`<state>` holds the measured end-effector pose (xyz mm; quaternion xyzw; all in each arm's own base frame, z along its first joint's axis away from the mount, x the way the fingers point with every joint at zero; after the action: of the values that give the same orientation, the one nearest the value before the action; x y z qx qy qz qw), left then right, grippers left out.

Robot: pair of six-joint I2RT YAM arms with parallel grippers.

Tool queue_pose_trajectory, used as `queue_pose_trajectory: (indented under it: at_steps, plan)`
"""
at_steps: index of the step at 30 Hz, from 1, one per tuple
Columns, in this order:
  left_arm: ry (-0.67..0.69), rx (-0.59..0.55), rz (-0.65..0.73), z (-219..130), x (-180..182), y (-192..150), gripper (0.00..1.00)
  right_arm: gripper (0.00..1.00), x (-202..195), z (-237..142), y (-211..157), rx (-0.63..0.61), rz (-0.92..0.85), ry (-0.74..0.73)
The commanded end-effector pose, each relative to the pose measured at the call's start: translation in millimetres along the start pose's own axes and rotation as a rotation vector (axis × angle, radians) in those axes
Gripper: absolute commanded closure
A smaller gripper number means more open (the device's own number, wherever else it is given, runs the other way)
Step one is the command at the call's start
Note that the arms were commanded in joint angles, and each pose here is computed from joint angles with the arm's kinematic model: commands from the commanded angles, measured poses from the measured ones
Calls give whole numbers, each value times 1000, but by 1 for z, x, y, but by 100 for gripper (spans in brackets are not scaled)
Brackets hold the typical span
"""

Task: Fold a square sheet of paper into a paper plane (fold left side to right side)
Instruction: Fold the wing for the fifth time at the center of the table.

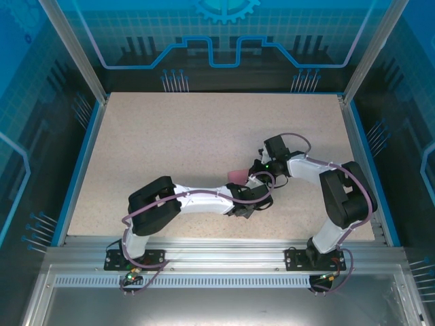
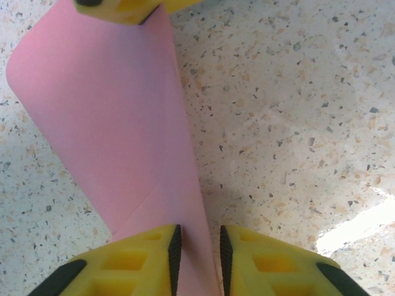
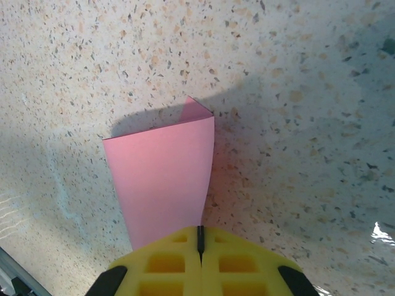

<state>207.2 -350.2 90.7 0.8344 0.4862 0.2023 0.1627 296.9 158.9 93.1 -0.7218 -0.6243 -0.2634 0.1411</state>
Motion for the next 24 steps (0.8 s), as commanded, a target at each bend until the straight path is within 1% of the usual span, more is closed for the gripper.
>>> queue_pose_trajectory:
  at_steps: [1, 3, 5, 7, 12, 14, 16, 17, 20, 24]
  plan:
    - [24, 11, 19, 1, 0, -1, 76, 100, 5, 1, -1, 15, -18, -18]
    - [27, 12, 16, 2, 1, -1, 79, 98, 7, 0, -1, 14, -29, -7]
    - [30, 12, 7, 2, 2, -1, 82, 93, 9, -2, 0, 6, -42, -5]
    - [27, 11, -6, 2, 5, -1, 85, 86, 12, -7, 2, -7, -60, 6]
    - [-6, 1, -51, 1, 13, -3, 86, 61, 19, -34, 8, -85, -102, 65]
    - [-21, -2, -70, 1, 17, -4, 86, 54, 18, -44, 10, -111, -110, 89]
    - [-26, -10, -78, 1, 22, -6, 86, 50, 16, -55, 13, -135, -116, 105]
    - [-20, -11, -77, 2, 24, -6, 86, 50, 10, -55, 9, -127, -108, 96]
    - [-7, -23, -61, 5, 33, -7, 85, 49, -1, -60, 5, -124, -95, 86]
    - [-38, -45, -81, 7, 44, -10, 85, 48, -6, -61, 0, -108, -97, 89]
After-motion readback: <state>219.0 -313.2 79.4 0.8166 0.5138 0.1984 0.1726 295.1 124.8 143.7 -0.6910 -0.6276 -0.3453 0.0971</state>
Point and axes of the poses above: each hand's point on the last joint's axis, 136 mm out from that joint toward the fingers, its own z axis out along the fingers, its own x axis along the line the jaws close on, y = z × x, the point moved 7 cm from there along -z, back along the fingers, and after that the axes turned 3 degrees about -z, right-handed, at the moved point
